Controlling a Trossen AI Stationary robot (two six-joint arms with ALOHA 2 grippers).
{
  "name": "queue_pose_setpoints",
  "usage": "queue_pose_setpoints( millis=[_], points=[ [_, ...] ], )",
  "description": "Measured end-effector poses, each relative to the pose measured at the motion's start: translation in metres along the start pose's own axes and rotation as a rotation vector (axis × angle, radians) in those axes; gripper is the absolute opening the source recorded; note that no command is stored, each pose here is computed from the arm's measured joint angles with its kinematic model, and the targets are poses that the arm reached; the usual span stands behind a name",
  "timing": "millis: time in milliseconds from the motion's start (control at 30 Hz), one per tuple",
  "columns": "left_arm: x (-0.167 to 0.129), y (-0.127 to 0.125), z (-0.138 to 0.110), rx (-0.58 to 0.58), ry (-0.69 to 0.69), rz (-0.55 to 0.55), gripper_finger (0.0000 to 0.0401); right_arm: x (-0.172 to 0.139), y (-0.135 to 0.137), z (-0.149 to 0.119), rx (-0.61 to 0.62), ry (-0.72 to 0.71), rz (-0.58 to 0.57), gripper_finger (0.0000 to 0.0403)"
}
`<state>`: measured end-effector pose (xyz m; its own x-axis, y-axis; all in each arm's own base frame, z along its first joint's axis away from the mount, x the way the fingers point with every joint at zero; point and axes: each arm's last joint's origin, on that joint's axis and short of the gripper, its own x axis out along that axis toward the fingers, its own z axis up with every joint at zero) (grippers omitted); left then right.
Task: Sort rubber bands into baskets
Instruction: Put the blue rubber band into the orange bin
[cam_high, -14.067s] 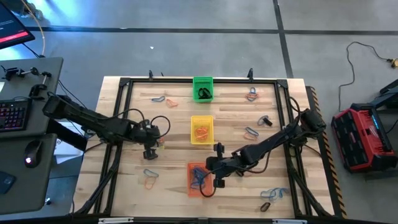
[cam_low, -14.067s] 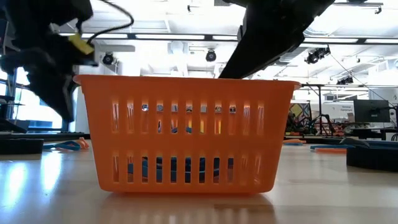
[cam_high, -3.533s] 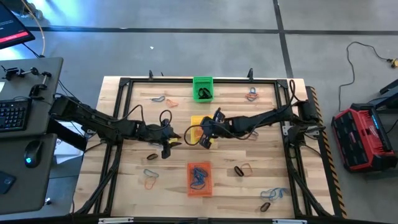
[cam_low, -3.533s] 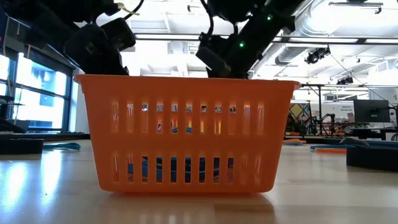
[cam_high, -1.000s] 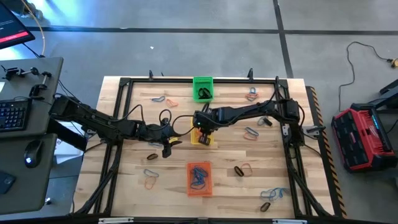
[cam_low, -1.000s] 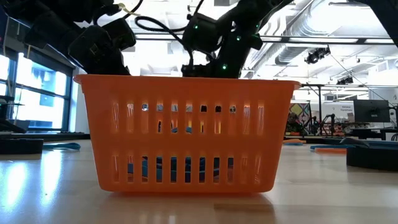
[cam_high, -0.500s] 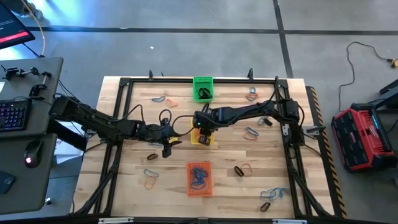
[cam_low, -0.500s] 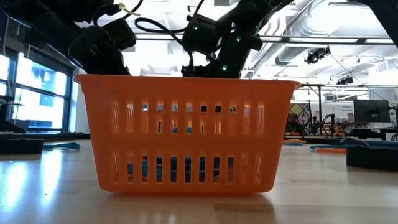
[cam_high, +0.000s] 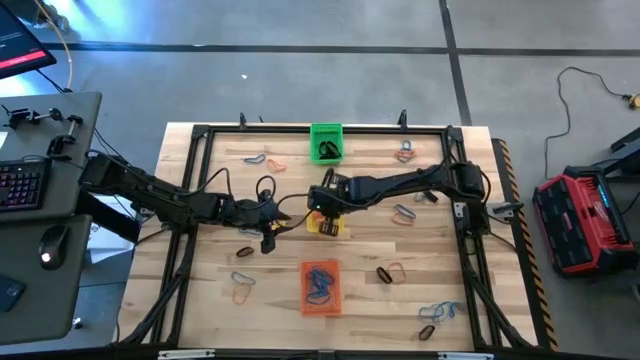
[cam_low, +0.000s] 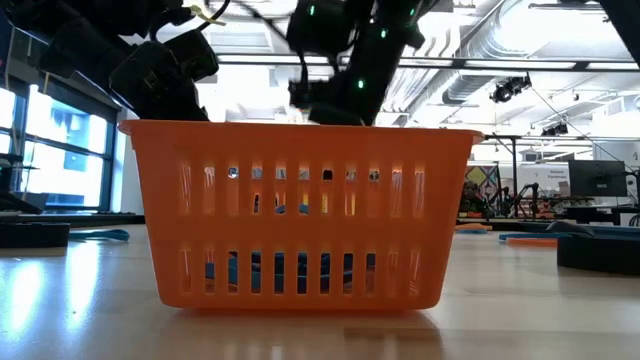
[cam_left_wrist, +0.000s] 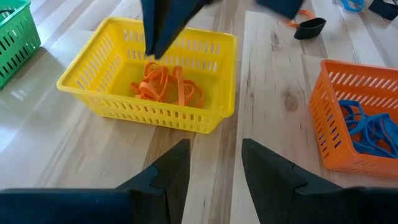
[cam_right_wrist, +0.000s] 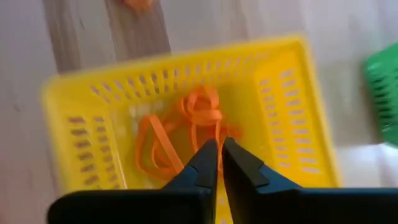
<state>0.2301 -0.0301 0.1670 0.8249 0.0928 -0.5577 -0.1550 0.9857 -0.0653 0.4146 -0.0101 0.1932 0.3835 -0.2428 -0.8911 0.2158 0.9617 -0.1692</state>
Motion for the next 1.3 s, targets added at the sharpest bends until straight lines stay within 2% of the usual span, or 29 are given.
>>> queue_pose_setpoints(
  millis=[100,200,367,467,567,733,867,1033,1200,1300],
  points=[
    [0.000,0.000,0.000,0.000,0.000,0.000,0.0139,-0.018,0.004,0.004,0.044,-0.108,-0.020,0.0009],
    [0.000,0.000,0.000,0.000,0.001,0.001,0.0139,-0.039,0.004,0.008,0.100,-0.239,0.019,0.0003],
    [0.000,0.000,0.000,0.000,0.001,0.000,0.0139,-0.096,-0.008,0.005,0.111,-0.373,-0.003,0.0001],
    [0.000,0.000,0.000,0.000,0.003,0.001,0.0139,-0.128,-0.013,-0.012,0.100,-0.417,-0.003,0.0000],
    [0.000,0.000,0.000,0.000,0.003,-0.001,0.0139,-0.147,-0.010,-0.042,0.100,-0.442,0.003,0.0000],
    [0.000,0.000,0.000,0.000,0.003,-0.002,0.0139,-0.139,-0.002,-0.101,0.242,-0.442,0.029,0.0000],
    [0.000,0.000,0.000,0.001,0.003,-0.002,0.0139,-0.126,0.008,-0.135,0.307,-0.429,0.083,0.0000],
    [0.000,0.000,0.000,0.000,0.002,-0.002,0.0139,-0.119,0.014,-0.154,0.324,-0.365,0.080,0.0000],
    [0.000,0.000,0.000,0.001,0.003,-0.003,0.0139,-0.117,0.014,-0.162,0.318,-0.291,0.065,0.0000],
    [0.000,0.000,0.000,0.000,0.003,-0.003,0.0139,-0.117,0.014,-0.165,0.300,-0.242,0.094,0.0000]
  ],
)
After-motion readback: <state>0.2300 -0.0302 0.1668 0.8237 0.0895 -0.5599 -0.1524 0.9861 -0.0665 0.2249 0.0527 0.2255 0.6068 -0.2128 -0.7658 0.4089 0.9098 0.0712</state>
